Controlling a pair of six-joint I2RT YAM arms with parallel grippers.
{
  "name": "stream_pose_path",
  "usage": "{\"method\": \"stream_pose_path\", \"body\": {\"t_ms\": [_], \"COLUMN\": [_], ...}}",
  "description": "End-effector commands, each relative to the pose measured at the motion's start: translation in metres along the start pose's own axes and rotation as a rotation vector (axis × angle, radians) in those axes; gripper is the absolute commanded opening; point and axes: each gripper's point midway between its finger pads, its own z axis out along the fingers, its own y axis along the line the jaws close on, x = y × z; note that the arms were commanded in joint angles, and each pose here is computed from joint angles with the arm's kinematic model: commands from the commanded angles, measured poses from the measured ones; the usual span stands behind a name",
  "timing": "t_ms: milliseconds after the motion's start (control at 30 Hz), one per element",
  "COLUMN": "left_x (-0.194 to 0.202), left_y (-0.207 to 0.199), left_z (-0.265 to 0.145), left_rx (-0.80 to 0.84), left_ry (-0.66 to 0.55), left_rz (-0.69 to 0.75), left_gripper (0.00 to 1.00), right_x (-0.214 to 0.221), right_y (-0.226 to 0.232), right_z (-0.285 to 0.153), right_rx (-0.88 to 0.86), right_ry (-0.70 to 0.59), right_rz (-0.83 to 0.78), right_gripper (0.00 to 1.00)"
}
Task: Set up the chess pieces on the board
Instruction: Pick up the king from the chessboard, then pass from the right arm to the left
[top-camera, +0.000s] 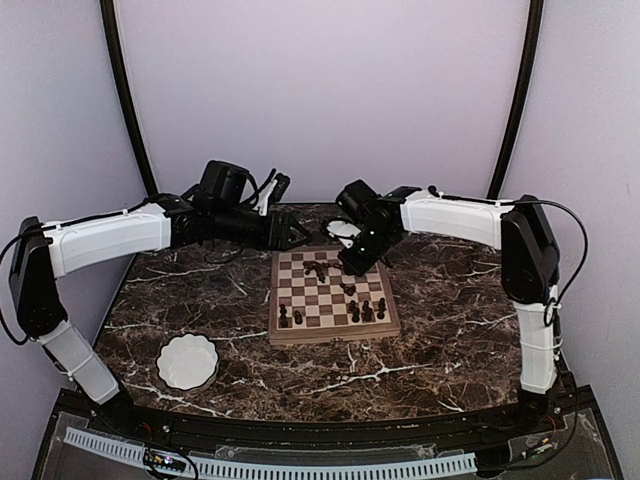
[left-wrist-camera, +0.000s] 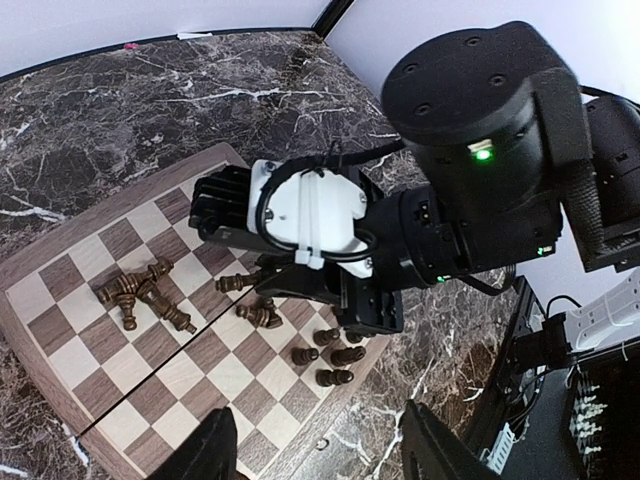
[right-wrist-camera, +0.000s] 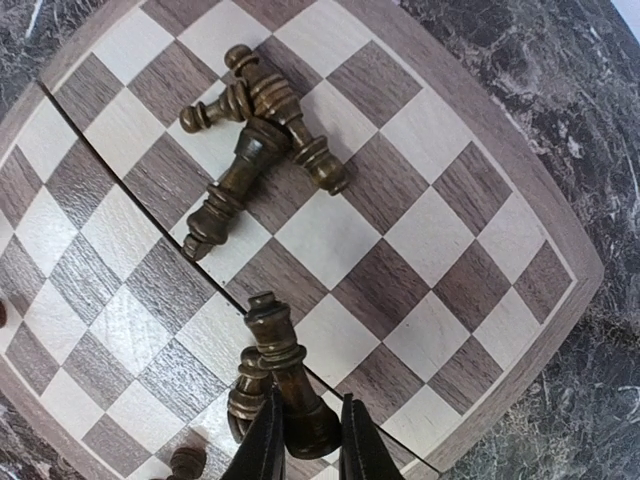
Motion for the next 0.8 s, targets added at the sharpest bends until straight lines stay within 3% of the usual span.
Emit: {"method": "stream_pose_path", "body": {"t_ms": [0,367,767], "left_x": [-0.020,-0.040,-0.022], "left_y": [-0.004,0.007,0.022], "left_z": [0.000,0.024,0.042], "left_rx": [0.045,0.132,0.157], "left_ry": [-0.047,-0.077,-0.033], "left_rz": [-0.034,-0.174,-0.306], "left_gripper": [0.58,0.57,0.54], "right_x": [-0.017,-0.033,-0.051], "right_y": [0.002,0.032,0.053], "right_z": [-0.037,-0.074,-0.101], "right_rx": [-0.015,-0.160,-0.244], "right_ry": [-0.088,-0.212,-0.312], "right_rz": [0.024,0.023,-0.026], "right_gripper": [0.07,0.07,0.08]}}
